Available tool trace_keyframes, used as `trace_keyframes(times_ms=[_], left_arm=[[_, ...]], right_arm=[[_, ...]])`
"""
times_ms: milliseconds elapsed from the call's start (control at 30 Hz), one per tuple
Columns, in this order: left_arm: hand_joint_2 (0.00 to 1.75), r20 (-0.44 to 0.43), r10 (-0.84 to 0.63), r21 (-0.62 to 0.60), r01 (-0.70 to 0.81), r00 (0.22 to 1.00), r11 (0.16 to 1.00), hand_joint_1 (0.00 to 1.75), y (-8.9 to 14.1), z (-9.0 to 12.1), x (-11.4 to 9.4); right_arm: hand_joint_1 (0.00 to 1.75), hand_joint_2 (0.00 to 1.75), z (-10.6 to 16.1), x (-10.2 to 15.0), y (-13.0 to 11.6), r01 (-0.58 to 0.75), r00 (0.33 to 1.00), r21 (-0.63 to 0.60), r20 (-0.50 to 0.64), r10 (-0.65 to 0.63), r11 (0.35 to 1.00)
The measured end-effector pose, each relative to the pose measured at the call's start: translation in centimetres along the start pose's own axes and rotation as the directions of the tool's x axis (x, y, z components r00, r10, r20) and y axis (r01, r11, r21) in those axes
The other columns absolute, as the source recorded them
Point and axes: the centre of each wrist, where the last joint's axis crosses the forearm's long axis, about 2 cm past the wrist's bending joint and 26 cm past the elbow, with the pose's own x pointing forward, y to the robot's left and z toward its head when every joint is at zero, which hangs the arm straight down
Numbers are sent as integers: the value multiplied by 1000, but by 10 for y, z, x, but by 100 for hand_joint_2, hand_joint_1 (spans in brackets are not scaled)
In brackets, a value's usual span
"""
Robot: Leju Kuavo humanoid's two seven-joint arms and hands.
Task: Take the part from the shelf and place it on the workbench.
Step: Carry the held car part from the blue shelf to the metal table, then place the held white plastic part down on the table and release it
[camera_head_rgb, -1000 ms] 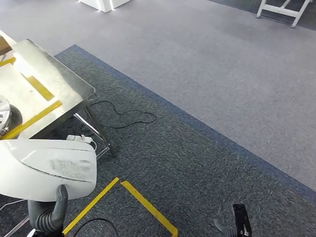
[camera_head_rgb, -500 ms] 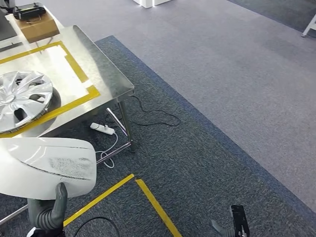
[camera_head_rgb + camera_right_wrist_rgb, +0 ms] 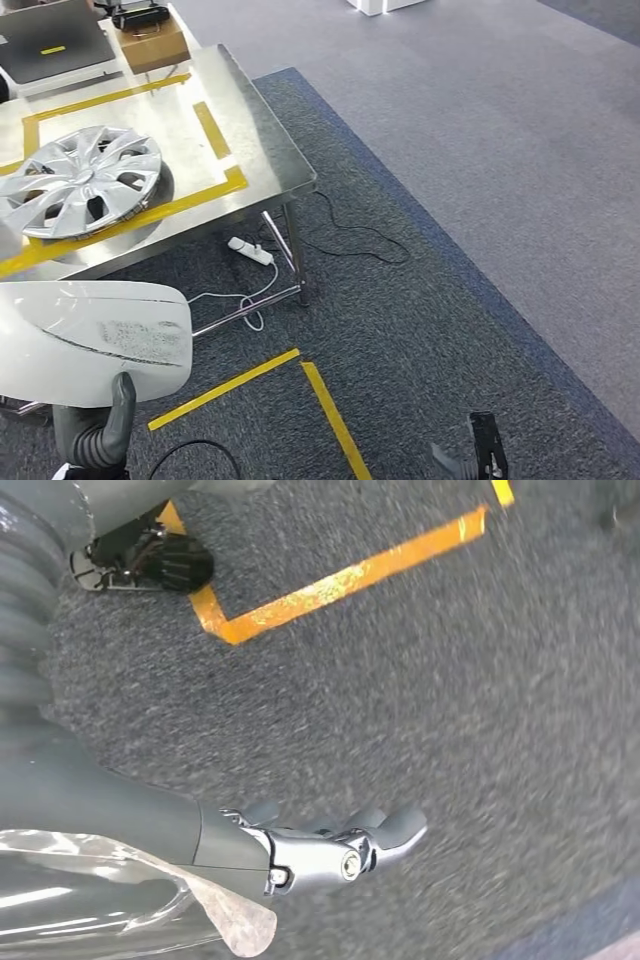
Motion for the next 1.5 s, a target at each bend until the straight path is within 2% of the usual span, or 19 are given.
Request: trace_keyframes(times_ms=[1500], left_arm=[[175, 11, -72, 18, 72, 997, 997, 175, -3, -1, 1]], right_arm=[[0, 175, 1, -1, 0, 9, 1000, -2, -2, -9, 1000]])
